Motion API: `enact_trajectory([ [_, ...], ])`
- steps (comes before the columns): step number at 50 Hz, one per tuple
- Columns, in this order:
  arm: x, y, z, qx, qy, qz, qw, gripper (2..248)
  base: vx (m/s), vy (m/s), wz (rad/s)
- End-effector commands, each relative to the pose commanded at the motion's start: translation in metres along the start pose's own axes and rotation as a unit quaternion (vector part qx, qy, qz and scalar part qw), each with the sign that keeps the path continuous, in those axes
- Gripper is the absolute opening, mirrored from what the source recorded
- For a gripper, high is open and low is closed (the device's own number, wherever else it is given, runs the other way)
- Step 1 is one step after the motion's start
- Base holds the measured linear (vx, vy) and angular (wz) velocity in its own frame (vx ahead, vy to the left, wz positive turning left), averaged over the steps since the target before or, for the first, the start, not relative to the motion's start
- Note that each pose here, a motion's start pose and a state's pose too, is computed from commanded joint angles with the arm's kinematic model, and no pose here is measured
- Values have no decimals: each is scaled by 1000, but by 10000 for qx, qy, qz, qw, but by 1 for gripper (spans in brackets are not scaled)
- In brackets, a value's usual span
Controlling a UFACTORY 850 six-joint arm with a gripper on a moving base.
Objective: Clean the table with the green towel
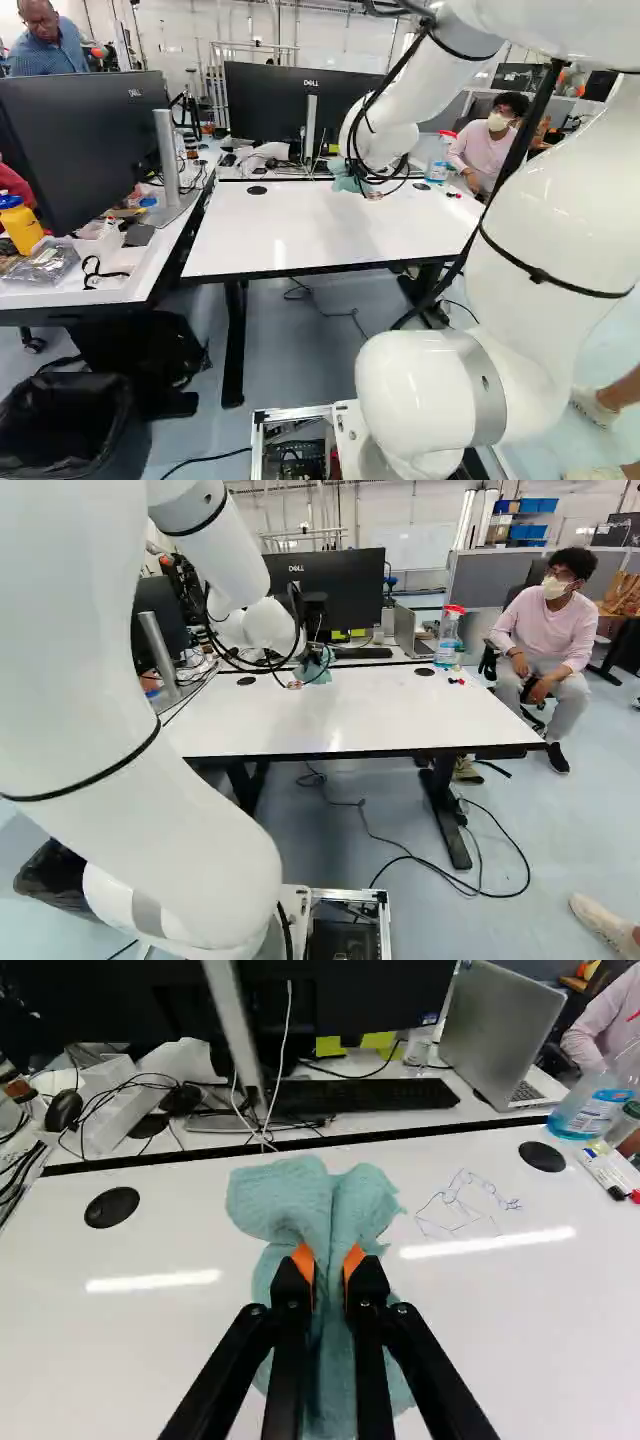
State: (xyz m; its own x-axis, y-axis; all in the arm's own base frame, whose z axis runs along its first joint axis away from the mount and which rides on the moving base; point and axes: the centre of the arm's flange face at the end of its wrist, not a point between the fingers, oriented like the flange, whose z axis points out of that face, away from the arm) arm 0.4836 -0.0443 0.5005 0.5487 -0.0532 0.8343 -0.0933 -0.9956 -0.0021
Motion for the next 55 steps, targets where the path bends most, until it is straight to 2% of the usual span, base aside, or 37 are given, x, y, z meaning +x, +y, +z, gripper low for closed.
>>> enact_trajectory([
  [11, 10, 15, 12, -124, 137, 79, 9998, 51, 0, 0, 0],
  [55, 47, 70, 72, -516, 220, 325, 9979, 51, 0, 0, 0],
])
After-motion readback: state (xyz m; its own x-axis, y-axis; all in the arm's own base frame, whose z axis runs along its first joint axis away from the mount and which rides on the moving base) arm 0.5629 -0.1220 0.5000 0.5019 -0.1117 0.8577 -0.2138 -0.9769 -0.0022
